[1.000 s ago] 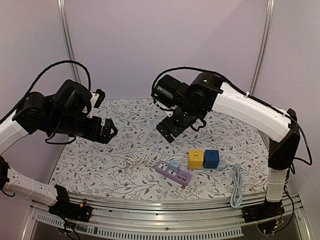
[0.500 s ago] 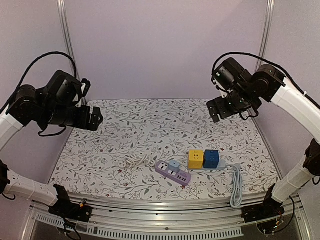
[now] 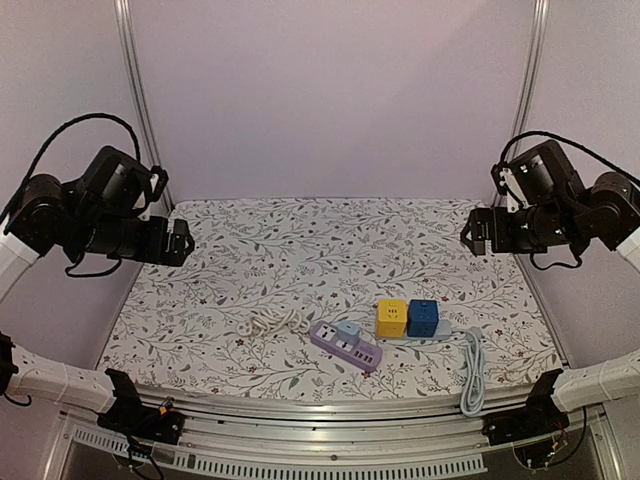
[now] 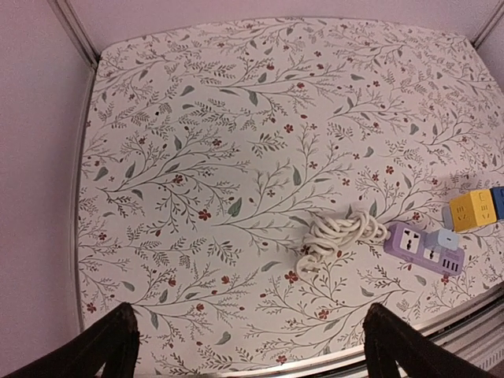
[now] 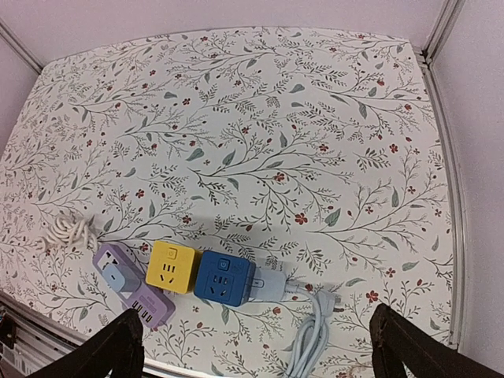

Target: Insert the plug

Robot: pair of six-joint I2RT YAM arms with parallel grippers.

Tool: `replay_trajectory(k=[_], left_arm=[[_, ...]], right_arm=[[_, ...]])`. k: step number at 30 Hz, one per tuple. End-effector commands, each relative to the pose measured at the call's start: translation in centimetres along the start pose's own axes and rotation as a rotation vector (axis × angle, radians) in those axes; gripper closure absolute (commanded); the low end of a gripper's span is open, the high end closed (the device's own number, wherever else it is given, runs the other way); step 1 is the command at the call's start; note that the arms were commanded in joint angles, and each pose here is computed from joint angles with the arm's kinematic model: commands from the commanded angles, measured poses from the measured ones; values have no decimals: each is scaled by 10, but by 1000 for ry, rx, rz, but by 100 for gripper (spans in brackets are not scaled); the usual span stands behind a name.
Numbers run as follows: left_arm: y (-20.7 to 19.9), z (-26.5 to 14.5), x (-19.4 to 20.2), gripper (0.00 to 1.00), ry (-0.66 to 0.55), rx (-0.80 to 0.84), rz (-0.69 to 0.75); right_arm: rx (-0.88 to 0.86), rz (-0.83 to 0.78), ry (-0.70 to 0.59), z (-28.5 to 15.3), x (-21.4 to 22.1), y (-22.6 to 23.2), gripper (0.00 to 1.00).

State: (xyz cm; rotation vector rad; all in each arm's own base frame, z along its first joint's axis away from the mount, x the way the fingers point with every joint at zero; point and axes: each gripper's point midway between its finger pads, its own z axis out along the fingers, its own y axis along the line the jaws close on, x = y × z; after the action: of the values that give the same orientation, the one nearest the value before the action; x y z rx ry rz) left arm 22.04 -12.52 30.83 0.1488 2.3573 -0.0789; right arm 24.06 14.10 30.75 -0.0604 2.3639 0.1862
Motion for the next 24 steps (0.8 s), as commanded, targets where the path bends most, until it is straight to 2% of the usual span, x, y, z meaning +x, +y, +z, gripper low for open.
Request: replay_trajectory(k=[1,24], left_arm=[[1,0,13,0,57,16,-34],[13,-10,42,1,101,45,-133]], right_arm=[[-62,72,-39,-4,-1,4,1],[-182,152,-88,-13,14,6,1]])
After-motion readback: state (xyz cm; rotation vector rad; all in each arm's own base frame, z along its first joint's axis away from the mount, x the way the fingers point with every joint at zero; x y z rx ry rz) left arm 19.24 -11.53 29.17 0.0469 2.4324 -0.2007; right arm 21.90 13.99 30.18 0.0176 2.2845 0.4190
